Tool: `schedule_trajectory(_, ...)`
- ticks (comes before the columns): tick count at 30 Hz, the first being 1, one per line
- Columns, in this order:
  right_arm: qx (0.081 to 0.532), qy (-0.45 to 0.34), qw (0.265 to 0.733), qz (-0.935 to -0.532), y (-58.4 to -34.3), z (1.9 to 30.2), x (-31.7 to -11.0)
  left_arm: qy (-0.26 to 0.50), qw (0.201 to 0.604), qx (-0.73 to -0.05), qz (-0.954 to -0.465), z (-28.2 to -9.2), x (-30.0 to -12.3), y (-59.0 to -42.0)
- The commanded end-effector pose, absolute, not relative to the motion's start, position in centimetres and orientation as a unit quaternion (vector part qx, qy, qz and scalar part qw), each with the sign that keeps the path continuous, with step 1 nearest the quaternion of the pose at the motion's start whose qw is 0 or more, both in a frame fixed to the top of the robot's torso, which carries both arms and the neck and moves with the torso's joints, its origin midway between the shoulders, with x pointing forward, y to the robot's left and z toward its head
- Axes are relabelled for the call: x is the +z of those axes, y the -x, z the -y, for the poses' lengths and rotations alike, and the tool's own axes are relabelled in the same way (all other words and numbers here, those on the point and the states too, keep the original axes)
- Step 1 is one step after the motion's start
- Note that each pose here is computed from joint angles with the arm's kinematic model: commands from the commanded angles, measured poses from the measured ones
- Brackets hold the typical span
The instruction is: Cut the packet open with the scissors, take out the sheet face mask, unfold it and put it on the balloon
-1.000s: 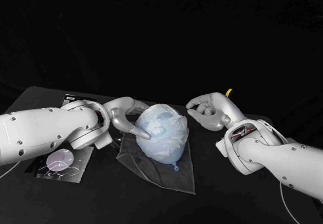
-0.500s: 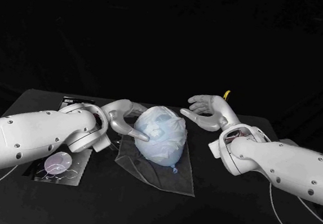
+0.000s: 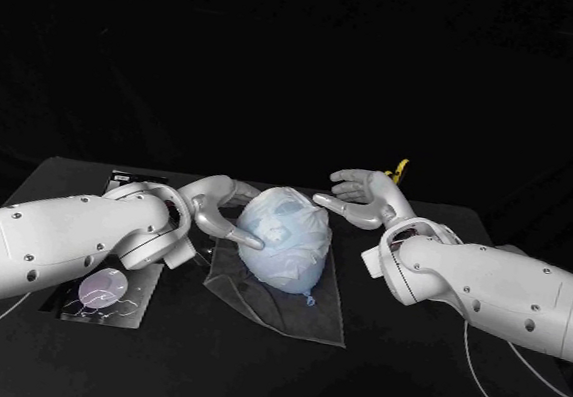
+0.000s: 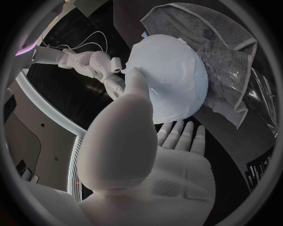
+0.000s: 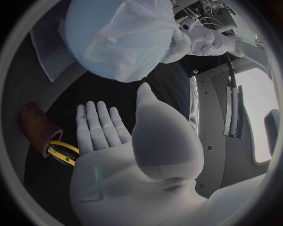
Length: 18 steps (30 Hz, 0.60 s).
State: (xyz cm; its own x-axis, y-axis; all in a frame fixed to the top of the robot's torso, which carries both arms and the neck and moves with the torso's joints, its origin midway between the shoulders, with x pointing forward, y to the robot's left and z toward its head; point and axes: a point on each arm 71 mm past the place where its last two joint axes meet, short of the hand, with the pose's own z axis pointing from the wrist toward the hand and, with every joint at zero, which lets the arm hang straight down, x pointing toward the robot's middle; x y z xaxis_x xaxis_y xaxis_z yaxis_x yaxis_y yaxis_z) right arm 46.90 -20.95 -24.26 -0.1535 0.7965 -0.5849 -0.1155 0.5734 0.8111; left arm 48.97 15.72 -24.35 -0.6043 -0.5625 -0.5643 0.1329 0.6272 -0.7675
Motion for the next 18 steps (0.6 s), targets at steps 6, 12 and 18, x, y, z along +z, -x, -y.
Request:
schedule_trajectory(6, 0.413, -0.247, 0.564, -0.671, -46.2, 20.2, -24.8, 0.131, 0.412, -0.413, -0.801, -15.4, -24.5, -48.8)
schedule_trajectory(12, 0.41, -0.254, 0.557, -0.676, -46.0, 20.4, -25.5, 0.132, 0.412, -0.413, -0.802, -15.5, -24.5, -48.8)
schedule_trajectory(18, 0.397, -0.265, 0.559, -0.678, -46.4, 20.8, -26.0, 0.132, 0.412, -0.413, -0.802, -15.5, -24.5, -48.8)
